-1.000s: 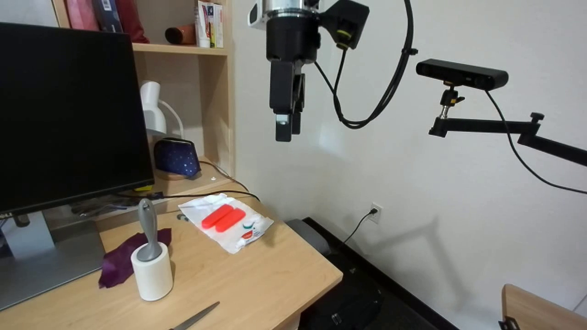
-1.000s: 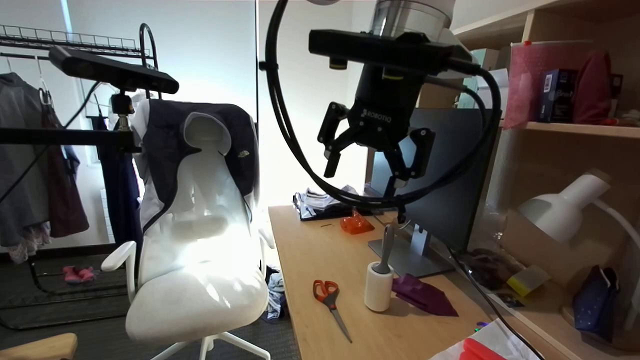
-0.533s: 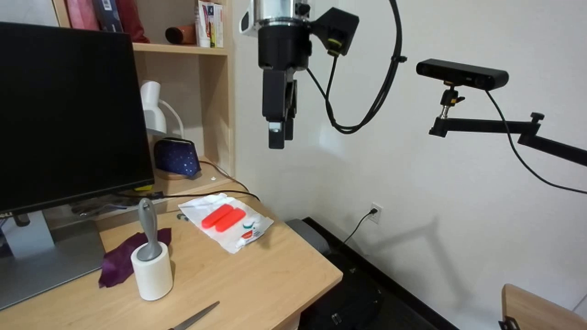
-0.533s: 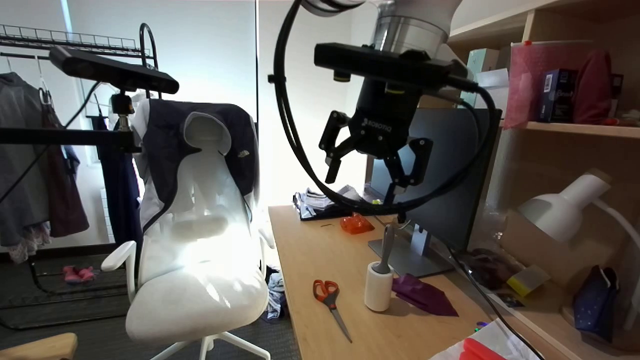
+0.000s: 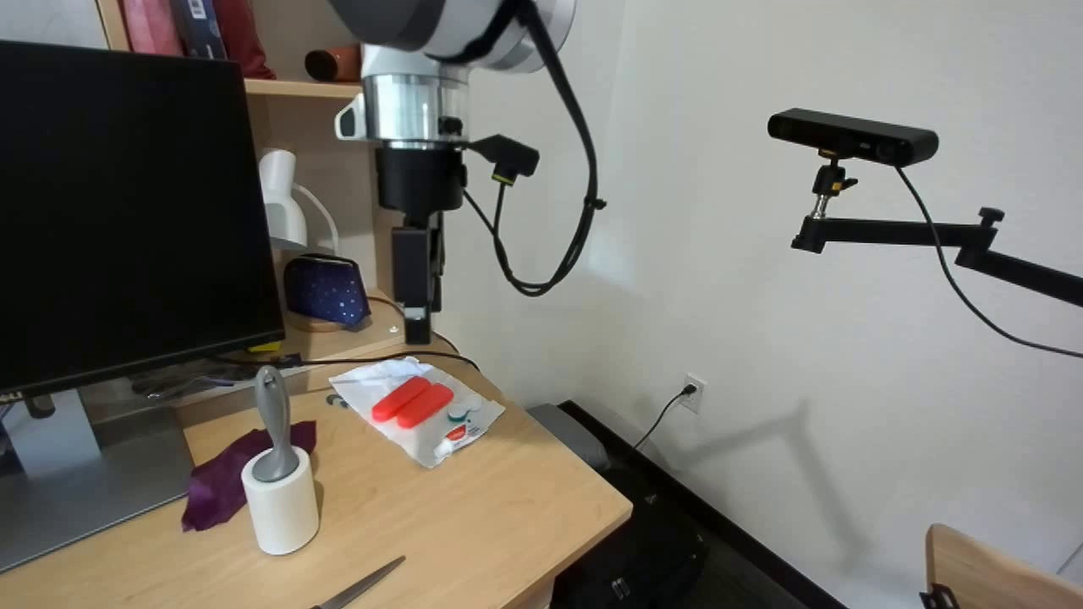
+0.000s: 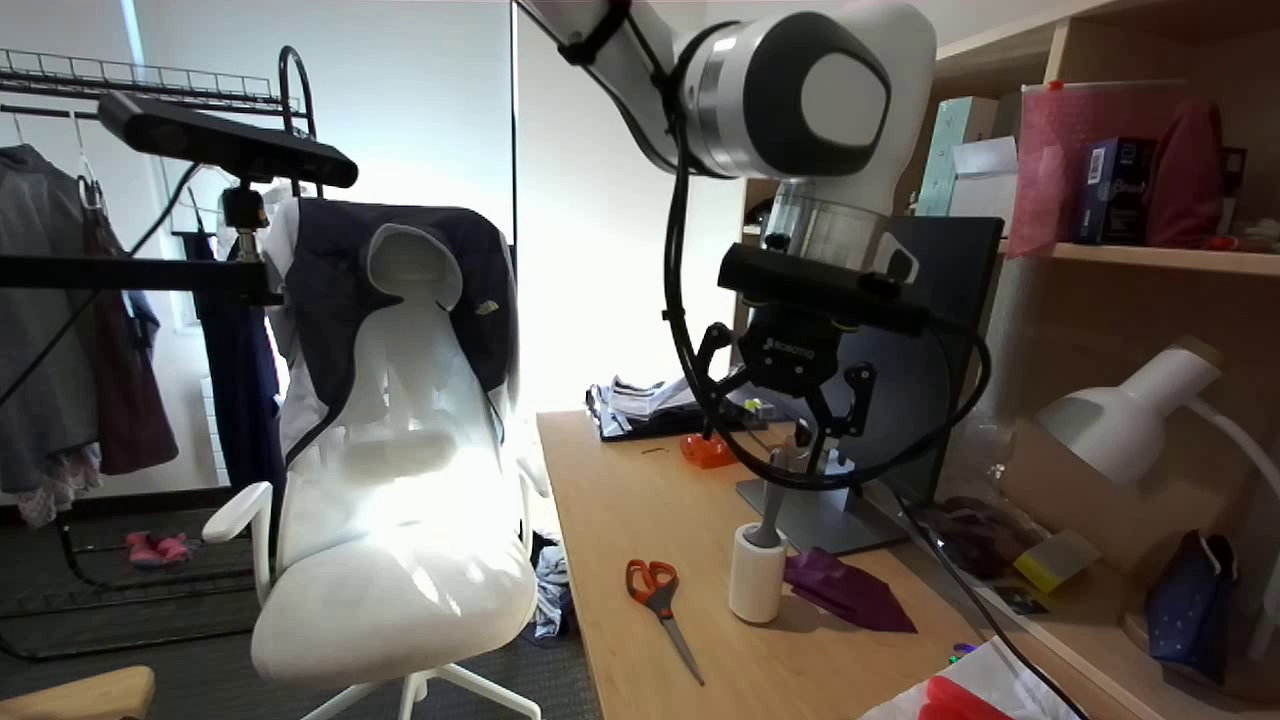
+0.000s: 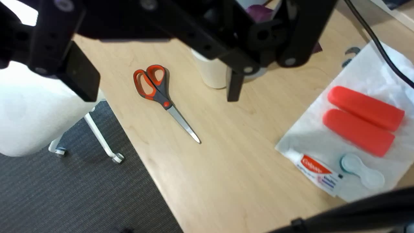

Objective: Move the lint roller away from you

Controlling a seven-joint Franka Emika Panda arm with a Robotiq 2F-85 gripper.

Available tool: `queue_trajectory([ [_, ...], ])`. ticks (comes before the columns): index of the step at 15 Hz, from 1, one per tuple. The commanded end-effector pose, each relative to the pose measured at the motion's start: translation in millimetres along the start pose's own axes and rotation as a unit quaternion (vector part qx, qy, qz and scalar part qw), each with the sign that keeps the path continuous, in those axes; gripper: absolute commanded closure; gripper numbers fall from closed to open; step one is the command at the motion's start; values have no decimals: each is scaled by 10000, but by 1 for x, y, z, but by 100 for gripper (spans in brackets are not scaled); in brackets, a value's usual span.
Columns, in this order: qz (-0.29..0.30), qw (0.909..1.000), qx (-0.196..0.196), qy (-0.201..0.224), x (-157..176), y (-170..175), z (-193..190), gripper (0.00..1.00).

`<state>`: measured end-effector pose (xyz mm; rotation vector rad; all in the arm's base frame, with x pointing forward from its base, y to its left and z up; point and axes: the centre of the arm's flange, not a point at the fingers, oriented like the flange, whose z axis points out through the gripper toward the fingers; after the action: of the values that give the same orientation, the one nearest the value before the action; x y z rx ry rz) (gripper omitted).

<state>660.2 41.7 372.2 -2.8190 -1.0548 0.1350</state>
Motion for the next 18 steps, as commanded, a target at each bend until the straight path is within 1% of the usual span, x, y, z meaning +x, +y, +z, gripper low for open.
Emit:
queue_trajectory([
  [1,-930,9955,-8,157,56,16,24,0],
  [3,-1345,9908,-5,164,63,17,33,0],
  [4,-1447,9894,-40,152,64,20,34,0],
  [5,-1406,9900,-78,97,65,22,35,0],
  [6,-1175,9930,11,101,54,6,40,0],
  [11,-1186,9929,25,92,56,7,44,0],
  [13,-1677,9856,30,233,59,11,46,0],
  [15,-1962,9800,-85,329,62,11,47,0],
  [16,-2085,9772,-80,401,64,12,47,0],
  [18,-2336,9713,-176,402,65,13,47,0],
])
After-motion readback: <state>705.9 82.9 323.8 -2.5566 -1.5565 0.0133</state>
